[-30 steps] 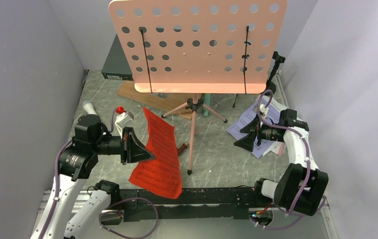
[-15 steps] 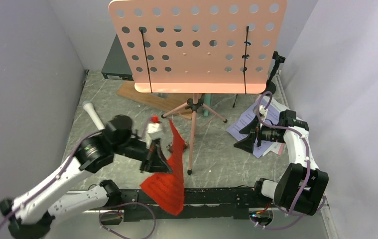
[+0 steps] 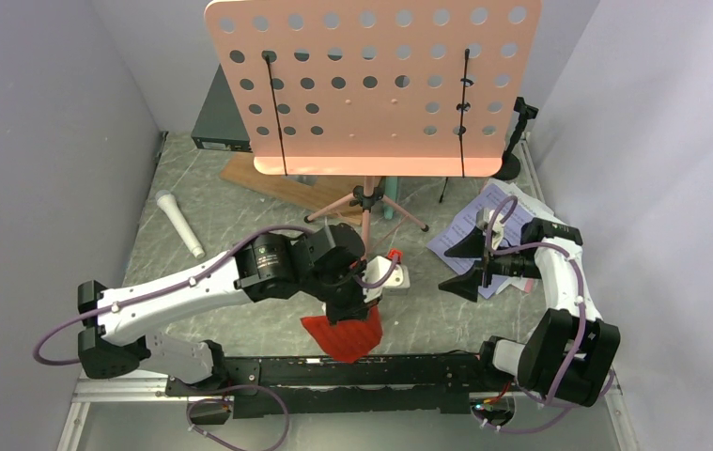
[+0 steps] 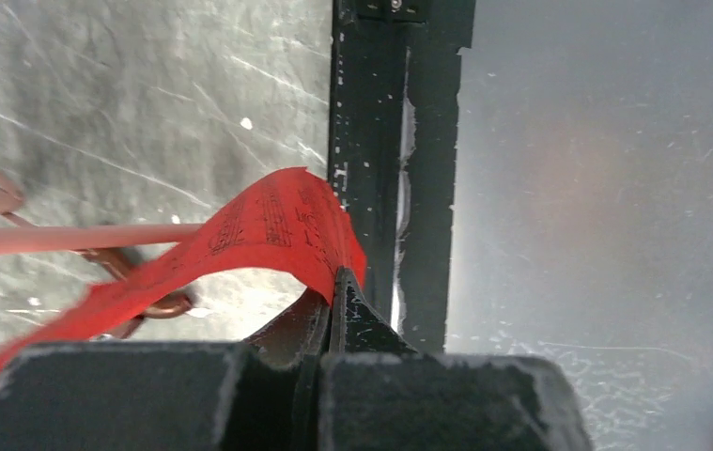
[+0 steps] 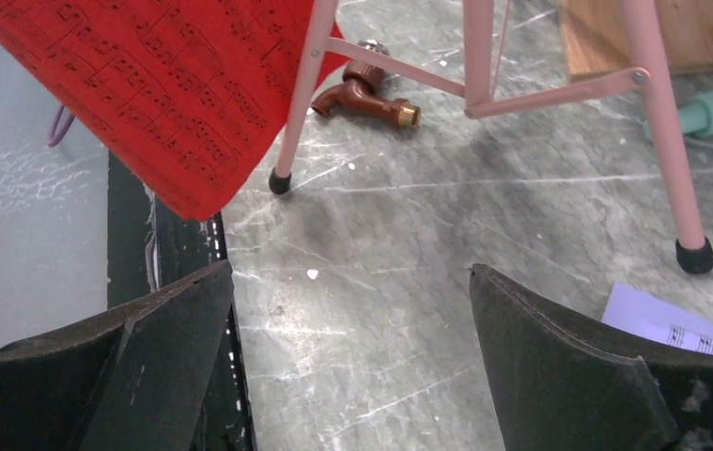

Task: Pack up the instrument practice props
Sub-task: Pick up the sheet music from the music stand.

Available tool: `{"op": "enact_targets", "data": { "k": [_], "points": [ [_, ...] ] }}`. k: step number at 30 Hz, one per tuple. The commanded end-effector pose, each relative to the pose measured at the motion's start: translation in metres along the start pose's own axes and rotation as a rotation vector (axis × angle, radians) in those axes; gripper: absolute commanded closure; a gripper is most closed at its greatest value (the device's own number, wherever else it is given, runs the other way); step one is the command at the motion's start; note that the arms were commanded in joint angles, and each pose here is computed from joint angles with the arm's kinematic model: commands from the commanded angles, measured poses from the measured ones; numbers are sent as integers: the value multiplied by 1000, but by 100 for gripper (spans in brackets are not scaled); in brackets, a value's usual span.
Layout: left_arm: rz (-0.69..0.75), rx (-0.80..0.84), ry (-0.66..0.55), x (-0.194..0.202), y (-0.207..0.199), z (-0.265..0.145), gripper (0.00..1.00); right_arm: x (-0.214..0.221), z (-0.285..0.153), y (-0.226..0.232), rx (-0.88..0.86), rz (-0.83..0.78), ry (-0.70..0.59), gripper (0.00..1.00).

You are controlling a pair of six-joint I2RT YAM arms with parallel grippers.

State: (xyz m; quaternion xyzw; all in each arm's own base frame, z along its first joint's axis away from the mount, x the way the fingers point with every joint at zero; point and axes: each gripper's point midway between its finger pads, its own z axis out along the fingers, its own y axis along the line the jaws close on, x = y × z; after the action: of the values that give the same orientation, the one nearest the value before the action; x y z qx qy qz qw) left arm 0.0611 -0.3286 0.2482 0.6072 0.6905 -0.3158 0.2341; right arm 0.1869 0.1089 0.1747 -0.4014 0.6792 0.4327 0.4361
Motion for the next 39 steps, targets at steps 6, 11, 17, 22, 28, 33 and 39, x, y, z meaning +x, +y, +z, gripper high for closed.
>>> {"op": "enact_targets", "data": {
  "k": [6, 11, 17, 22, 28, 33, 39],
  "points": [
    [184, 31, -11, -38, -19, -9, 100, -14, 8, 16, -59, -122, -53, 0],
    [308, 91, 33, -58, -61, 9, 100, -14, 9, 16, -73, -122, -47, 0],
    [345, 10, 124, -44, -47, 13, 100, -15, 9, 17, -72, -122, -45, 0],
    [232, -61, 44, -33, 0, -13, 100, -15, 9, 17, -72, -124, -46, 0],
    [142, -144, 22, -13, 33, -33, 100, -14, 9, 17, -73, -121, -47, 0],
    [104, -199, 69, -3, 50, -29, 100, -13, 11, 18, -81, -114, -49, 0],
    [102, -253, 70, -6, 64, -28, 100, -12, 13, 21, -95, -114, -48, 0]
  ]
}}
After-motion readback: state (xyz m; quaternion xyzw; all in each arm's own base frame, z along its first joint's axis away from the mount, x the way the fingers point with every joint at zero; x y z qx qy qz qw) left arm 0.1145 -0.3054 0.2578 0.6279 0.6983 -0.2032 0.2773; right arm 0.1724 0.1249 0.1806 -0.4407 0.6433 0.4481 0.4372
